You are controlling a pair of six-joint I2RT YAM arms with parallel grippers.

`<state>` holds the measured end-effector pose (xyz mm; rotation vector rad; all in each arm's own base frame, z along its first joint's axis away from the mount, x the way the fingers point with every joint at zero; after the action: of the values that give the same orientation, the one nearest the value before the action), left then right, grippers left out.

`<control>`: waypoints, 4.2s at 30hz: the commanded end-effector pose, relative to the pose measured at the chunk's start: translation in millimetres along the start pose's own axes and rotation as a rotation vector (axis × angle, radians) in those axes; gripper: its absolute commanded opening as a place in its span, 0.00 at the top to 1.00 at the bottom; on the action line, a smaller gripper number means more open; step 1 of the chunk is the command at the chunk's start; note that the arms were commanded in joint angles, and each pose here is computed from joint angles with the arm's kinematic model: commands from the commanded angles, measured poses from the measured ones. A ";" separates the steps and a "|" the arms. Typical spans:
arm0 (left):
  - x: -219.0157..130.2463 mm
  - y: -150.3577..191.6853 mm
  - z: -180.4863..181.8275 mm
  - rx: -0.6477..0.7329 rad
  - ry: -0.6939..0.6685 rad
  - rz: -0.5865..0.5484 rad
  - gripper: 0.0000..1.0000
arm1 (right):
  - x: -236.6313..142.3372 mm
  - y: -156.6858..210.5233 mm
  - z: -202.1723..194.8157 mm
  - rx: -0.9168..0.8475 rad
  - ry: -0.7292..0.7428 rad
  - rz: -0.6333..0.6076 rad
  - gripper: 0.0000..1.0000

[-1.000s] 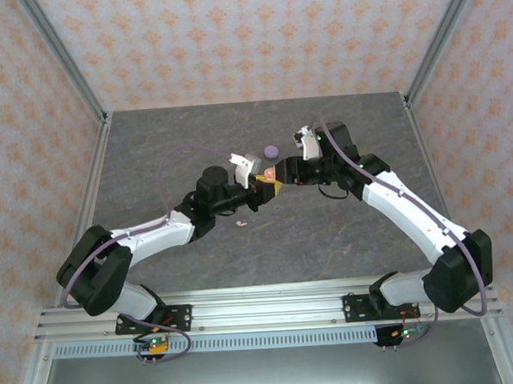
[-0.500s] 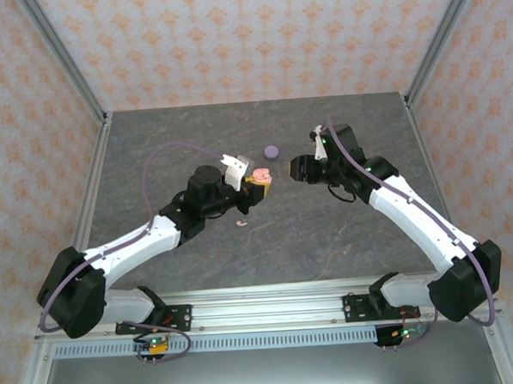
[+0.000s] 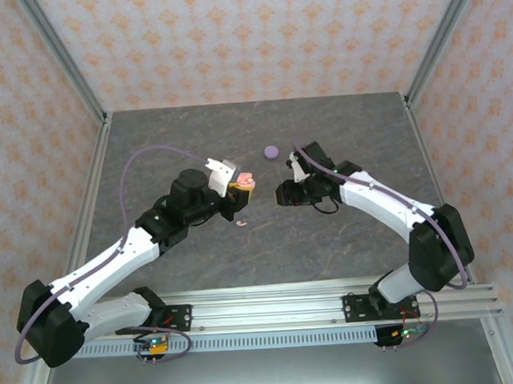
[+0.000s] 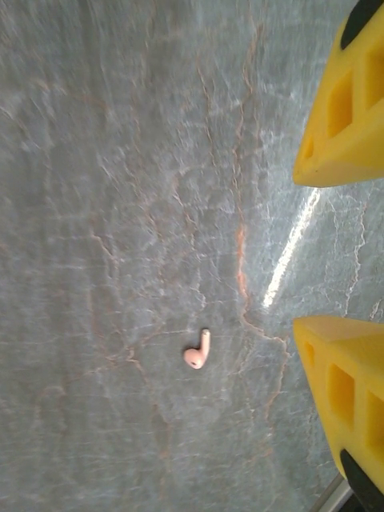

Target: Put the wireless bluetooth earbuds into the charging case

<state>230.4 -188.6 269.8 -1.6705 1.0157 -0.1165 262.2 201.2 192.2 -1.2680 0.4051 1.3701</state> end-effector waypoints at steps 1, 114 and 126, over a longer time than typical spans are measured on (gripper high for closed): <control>-14.1 -9.4 -3.2 0.029 -0.040 -0.010 0.89 | 18.4 5.9 7.1 -0.045 -0.011 0.042 0.54; -38.2 -14.3 -8.6 0.000 -0.020 -0.087 0.89 | 104.1 5.3 -34.9 -0.009 0.390 0.187 0.88; -39.8 -21.1 -12.5 0.005 0.002 -0.106 0.90 | 98.9 4.7 -31.8 -0.026 0.371 0.184 0.87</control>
<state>208.4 -172.2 288.1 -1.6796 0.9827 -0.1188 309.6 233.9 97.6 -1.5077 0.6974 1.2863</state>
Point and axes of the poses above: each hand's point on the last joint's axis, 136 mm out from that joint toward the fingers, its own x axis out along the fingers, its own z axis along the line the jaws close on, y = z × x, the point moved 8 cm from there along -x, back along the fingers, and after that the axes turned 10 degrees about -x, right-handed, at the moved point
